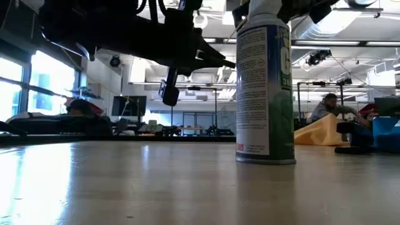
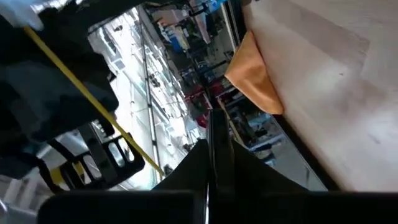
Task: Apply microfiber cloth
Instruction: Spray the cellphone using the spray bottle
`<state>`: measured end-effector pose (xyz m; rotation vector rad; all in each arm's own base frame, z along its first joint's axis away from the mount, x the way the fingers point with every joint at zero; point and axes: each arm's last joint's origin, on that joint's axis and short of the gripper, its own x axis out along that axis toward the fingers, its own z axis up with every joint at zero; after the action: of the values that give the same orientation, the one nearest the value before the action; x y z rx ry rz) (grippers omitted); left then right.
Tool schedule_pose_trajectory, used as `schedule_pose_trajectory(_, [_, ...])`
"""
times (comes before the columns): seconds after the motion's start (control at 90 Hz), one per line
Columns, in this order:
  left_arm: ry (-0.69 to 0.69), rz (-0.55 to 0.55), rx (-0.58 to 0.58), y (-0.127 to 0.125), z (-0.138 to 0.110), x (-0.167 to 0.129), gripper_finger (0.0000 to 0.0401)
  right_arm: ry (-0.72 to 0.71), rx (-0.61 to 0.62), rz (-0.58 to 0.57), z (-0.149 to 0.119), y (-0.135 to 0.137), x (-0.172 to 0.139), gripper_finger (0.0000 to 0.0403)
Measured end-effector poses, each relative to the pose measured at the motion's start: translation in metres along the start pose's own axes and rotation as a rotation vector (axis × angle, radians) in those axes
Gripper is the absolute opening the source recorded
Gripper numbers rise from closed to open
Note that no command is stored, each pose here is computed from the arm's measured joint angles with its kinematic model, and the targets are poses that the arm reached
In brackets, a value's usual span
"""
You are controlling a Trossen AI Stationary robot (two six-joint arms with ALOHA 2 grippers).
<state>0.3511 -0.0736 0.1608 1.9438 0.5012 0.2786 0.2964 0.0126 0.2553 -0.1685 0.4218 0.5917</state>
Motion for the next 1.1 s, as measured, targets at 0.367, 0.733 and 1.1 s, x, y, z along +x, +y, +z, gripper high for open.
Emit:
schedule_pose_trajectory(0.367, [-0.076, -0.002, 0.046, -0.006, -0.005, 0.007, 0.0016, 0.007, 0.052, 0.002, -0.002, 0.0, 0.002, 0.0])
schedule_pose_trajectory(0.733, [-0.196, -0.042, 0.032, -0.011, 0.007, 0.001, 0.0016, 0.012, 0.063, 0.002, -0.002, 0.0, 0.002, 0.0])
schedule_pose_trajectory(1.1, [-0.226, 0.006, 0.123, -0.014, -0.008, 0.014, 0.0016, 0.014, 0.072, 0.001, -0.003, 0.0, 0.002, 0.0])
